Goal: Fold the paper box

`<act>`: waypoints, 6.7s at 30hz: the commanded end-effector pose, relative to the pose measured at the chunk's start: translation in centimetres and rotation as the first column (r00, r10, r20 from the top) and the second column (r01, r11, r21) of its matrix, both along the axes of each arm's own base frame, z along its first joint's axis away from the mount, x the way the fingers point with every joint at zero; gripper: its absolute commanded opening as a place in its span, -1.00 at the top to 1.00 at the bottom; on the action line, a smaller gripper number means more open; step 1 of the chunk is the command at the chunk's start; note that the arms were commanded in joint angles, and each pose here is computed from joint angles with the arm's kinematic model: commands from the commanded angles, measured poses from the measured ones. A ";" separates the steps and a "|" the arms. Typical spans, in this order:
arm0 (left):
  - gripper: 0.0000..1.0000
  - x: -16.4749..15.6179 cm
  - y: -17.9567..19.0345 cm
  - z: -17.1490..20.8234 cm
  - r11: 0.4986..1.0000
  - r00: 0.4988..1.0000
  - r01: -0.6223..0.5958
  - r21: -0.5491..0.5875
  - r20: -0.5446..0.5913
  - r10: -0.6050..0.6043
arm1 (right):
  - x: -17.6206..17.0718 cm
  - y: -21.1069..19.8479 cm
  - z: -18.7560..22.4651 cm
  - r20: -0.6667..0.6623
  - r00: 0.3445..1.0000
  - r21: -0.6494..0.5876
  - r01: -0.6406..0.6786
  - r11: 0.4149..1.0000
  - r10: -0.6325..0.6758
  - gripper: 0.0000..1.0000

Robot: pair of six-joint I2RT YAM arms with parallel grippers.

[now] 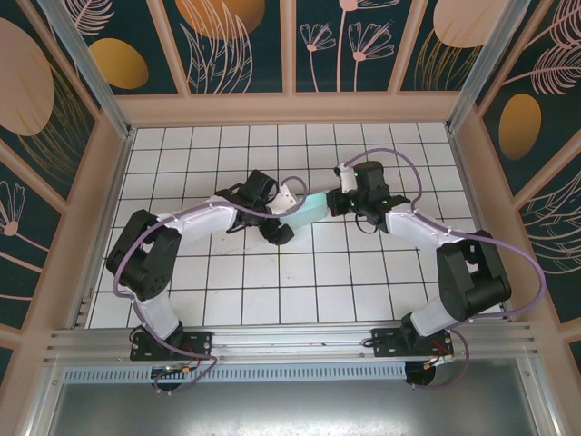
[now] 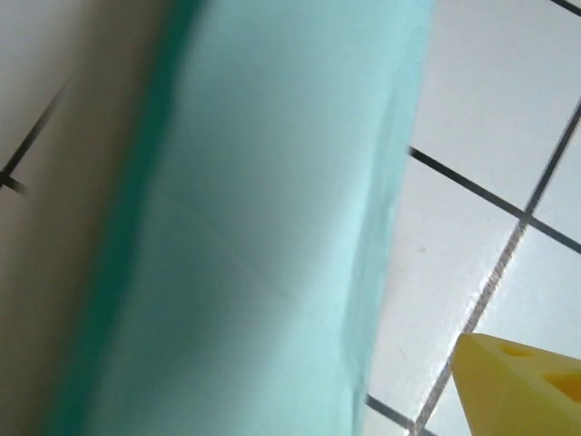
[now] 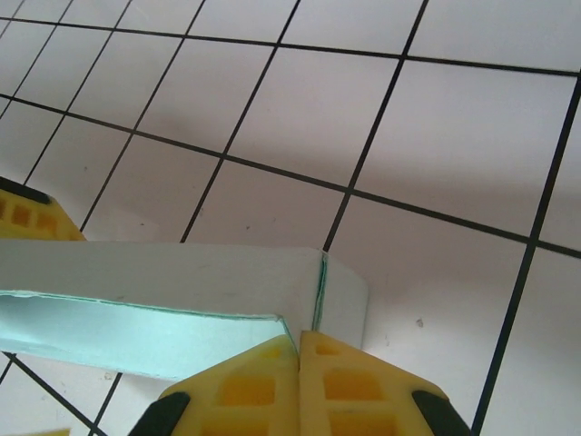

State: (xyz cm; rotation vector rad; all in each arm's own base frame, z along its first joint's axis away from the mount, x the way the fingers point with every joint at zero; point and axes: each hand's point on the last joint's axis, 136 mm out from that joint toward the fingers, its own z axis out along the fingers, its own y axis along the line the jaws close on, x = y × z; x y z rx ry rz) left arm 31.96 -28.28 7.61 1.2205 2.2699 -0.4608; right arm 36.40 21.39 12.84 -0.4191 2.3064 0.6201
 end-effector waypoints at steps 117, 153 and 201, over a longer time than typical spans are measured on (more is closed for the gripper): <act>1.00 9.8 -1.1 10.3 0.628 0.688 -0.707 -0.325 -0.520 0.506 | 5.2 -1.6 0.4 -0.176 0.965 -0.157 0.169 0.973 -0.196 1.00; 1.00 9.7 -3.2 10.2 0.598 0.644 -0.717 -0.359 -0.670 0.370 | 5.5 -1.4 0.6 -0.157 0.970 -0.189 0.155 0.970 -0.186 1.00; 1.00 8.4 2.0 2.5 0.696 0.674 -0.703 -0.148 -0.454 0.583 | 7.5 1.0 8.3 0.231 0.958 -0.001 0.173 0.985 -0.168 -0.38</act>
